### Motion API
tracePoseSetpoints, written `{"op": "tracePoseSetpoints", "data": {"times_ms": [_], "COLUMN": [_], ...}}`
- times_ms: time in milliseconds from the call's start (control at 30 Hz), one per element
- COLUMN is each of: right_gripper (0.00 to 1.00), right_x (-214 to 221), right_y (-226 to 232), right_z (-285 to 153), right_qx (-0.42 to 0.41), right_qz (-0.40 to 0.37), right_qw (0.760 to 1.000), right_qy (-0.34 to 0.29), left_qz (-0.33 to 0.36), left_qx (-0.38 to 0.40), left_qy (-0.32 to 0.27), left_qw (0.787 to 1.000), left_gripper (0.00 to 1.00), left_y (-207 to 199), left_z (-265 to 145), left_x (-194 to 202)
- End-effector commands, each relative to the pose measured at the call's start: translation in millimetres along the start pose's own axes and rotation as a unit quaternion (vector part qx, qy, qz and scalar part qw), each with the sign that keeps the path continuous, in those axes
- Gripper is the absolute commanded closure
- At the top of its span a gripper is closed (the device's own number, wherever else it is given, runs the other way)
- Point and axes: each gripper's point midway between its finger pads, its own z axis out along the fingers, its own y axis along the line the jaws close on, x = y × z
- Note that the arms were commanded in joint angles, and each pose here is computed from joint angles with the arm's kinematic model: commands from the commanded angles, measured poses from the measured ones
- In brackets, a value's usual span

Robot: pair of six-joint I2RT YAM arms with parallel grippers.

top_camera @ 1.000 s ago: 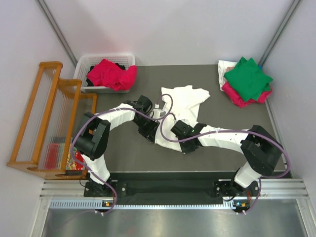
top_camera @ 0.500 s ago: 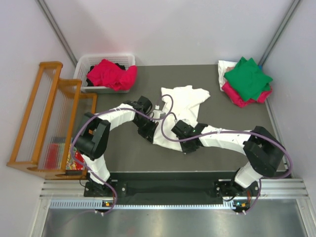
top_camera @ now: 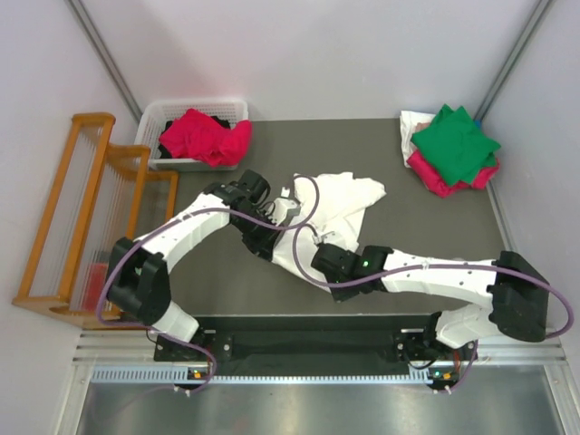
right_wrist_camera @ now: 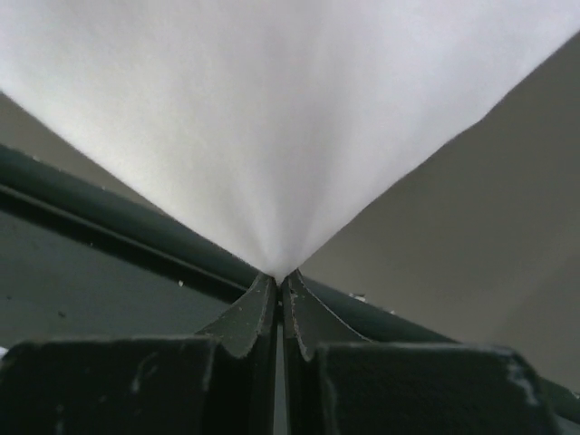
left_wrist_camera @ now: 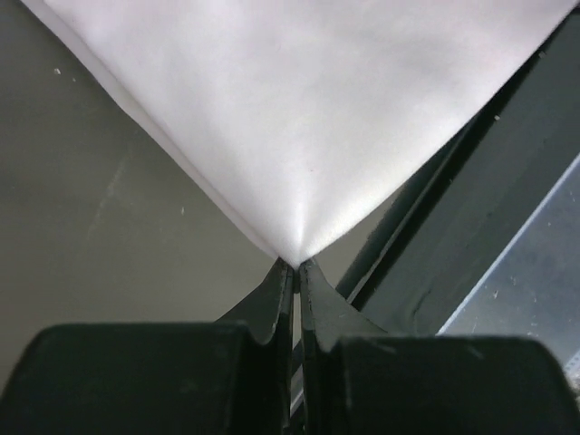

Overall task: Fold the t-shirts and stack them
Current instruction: Fold the tshirt

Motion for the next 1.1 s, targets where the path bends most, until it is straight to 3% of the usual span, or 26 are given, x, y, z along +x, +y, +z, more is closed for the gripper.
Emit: {"op": "tracePoseSetpoints", "data": {"times_ms": [0, 167, 500, 733, 1067], "right_gripper": [1.00, 1.00, 1.00, 1.00, 1.00], "right_x": [30, 36, -55, -109, -132], "right_y": [-3, -6, -22, -58, -72], "right_z": [-13, -27, -63, -66, -62], "right_qx": [0.011, 0.016, 0.054, 0.083, 0.087], "right_qz": [0.007, 0.015, 0.034, 0.056, 0.067], "right_qw": [1.000, 1.000, 0.993, 0.985, 0.982], "right_qy": [0.022, 0.009, -0.103, -0.142, -0.152], "left_qz": [0.062, 0.081, 0.066, 0.077, 0.061], "left_qx": [0.007, -0.005, -0.016, -0.047, -0.137], "left_qy": [-0.019, -0.060, -0.069, -0.087, -0.137], "left_qw": [0.998, 0.995, 0.995, 0.992, 0.979], "left_gripper": [1.00, 1.00, 1.00, 1.00, 1.00], "left_y": [-31, -48, -33, -4, 62], "left_z": [-48, -80, -67, -55, -79], "left_x": [-1, -9, -30, -71, -153]}}
